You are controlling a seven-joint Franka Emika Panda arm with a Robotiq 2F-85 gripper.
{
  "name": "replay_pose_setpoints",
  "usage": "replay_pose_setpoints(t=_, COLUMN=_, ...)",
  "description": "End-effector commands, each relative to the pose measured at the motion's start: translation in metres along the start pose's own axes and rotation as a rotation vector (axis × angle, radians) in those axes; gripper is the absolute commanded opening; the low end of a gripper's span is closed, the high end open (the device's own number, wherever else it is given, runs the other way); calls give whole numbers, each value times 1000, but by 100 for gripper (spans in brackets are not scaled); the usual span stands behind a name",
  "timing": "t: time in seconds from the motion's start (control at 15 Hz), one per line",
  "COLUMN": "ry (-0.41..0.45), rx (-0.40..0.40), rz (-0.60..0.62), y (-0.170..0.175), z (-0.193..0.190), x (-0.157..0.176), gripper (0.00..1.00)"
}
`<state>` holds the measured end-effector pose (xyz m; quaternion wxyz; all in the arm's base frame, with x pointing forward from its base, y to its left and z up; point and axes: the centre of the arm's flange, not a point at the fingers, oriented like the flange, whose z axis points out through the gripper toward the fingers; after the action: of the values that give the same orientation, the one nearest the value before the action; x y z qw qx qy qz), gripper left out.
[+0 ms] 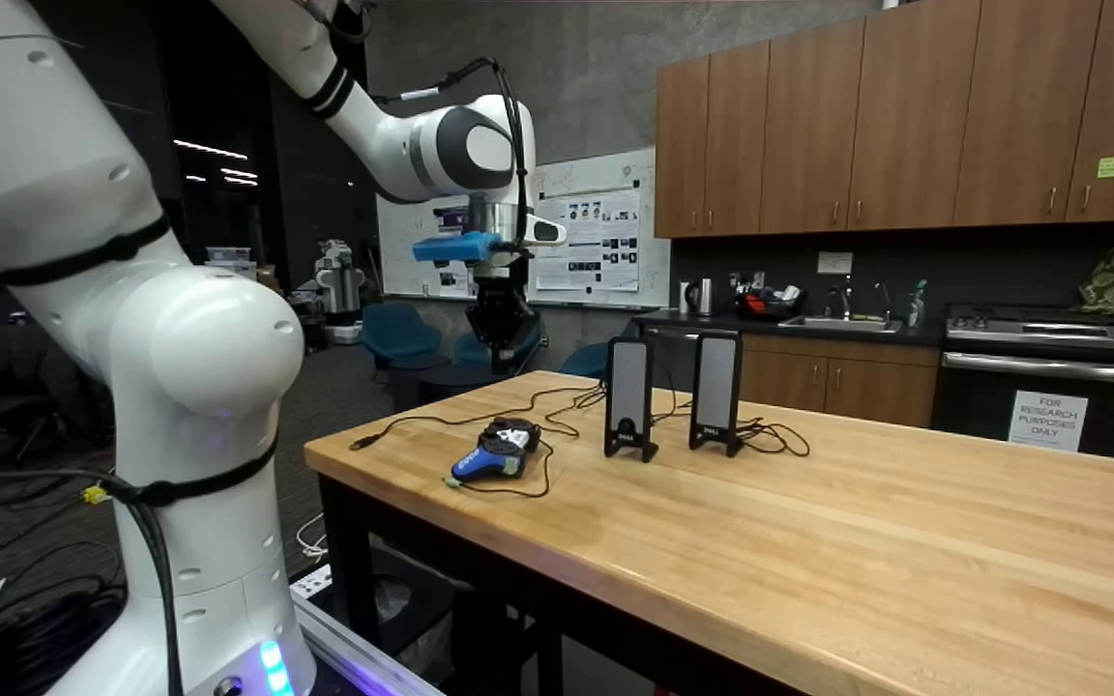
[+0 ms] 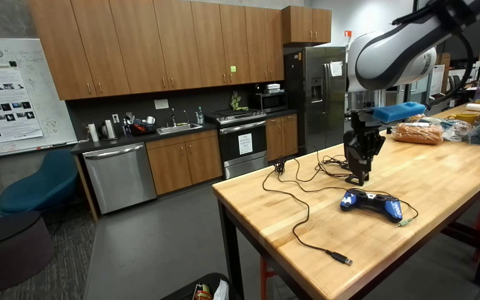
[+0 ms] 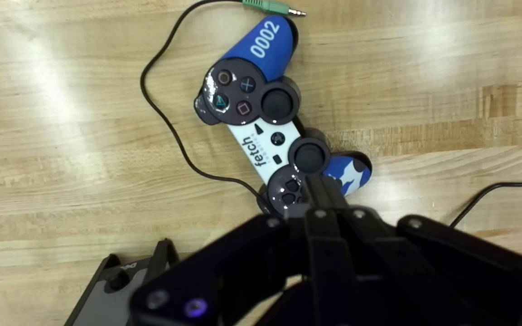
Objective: Tap the gaming console
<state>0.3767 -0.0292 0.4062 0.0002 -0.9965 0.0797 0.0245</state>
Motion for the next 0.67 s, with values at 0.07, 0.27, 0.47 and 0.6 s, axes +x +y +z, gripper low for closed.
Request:
replay_pose_setpoints(t=0.07, ry=11, rx=5, rz=30, y=0, z=10, x=13, gripper=0)
replay_pose_setpoints(t=0.27, ry=6, rx=5, rz=37, y=0, z=17, x=17, gripper=0)
replay_pose_setpoints(t=0.47, ry=6, rx=9, rz=30, y=0, z=26, x=22, gripper=0)
replay_pose_setpoints(t=0.6, ry=11, rx=9, rz=18, y=-1, z=30, x=25, gripper=0)
